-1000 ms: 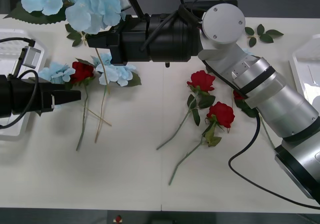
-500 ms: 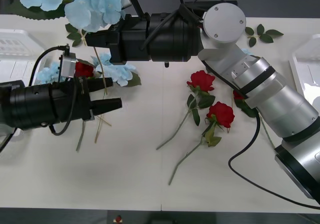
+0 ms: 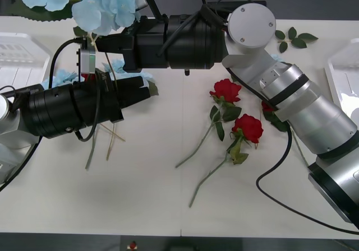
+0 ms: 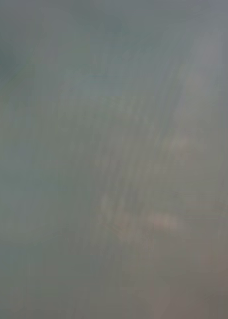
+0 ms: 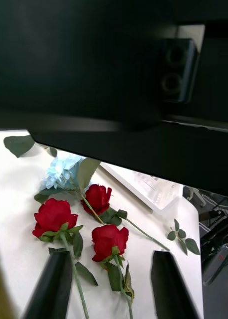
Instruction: Put the red flowers into the right box and the blue flowers into the left box
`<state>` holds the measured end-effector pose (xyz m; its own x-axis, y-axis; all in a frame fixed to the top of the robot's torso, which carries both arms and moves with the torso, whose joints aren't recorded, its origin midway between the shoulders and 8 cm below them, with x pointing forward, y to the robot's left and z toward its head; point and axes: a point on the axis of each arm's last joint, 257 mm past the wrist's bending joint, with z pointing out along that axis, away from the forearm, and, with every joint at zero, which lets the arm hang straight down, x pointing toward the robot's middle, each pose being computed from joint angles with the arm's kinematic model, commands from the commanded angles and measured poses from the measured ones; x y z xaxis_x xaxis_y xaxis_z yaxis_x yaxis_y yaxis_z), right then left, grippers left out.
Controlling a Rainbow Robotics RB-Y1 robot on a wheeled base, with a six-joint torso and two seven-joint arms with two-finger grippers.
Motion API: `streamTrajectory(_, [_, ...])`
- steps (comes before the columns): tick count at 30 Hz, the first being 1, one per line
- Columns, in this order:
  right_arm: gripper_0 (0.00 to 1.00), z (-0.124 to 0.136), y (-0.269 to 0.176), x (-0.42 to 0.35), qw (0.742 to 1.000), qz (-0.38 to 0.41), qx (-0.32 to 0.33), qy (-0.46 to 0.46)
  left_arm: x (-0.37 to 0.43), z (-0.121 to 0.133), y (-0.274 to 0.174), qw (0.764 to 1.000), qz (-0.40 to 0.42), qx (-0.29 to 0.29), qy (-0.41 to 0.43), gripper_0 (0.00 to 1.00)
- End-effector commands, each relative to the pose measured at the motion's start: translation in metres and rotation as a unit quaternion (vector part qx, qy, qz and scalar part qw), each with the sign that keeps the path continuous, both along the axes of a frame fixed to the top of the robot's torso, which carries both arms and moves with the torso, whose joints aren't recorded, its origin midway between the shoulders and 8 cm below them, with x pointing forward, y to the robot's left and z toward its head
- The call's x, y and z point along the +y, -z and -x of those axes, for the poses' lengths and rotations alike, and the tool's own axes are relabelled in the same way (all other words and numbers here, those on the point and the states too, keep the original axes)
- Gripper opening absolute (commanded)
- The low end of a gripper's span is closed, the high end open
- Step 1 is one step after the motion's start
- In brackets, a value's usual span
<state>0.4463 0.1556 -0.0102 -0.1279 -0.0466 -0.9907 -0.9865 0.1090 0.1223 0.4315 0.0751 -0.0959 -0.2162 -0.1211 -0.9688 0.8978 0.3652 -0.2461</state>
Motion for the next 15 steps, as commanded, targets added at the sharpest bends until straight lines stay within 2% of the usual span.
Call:
streamTrajectory(1, [0.0, 0.0093, -0.0293, 0.0106, 0.999, -0.021, -0.024, -0.013, 0.0018, -0.0064, -0.0124, 1.0, 0.004, -0.01, -0.003, 0.0])
streamTrajectory(15, [0.0, 0.011, -0.0243, 0.0066, 1.0, -0.014, -0.011, -0.019, 0.0104, -0.0149, -0.0129, 1.0, 0.014, 0.021, -0.016, 0.0])
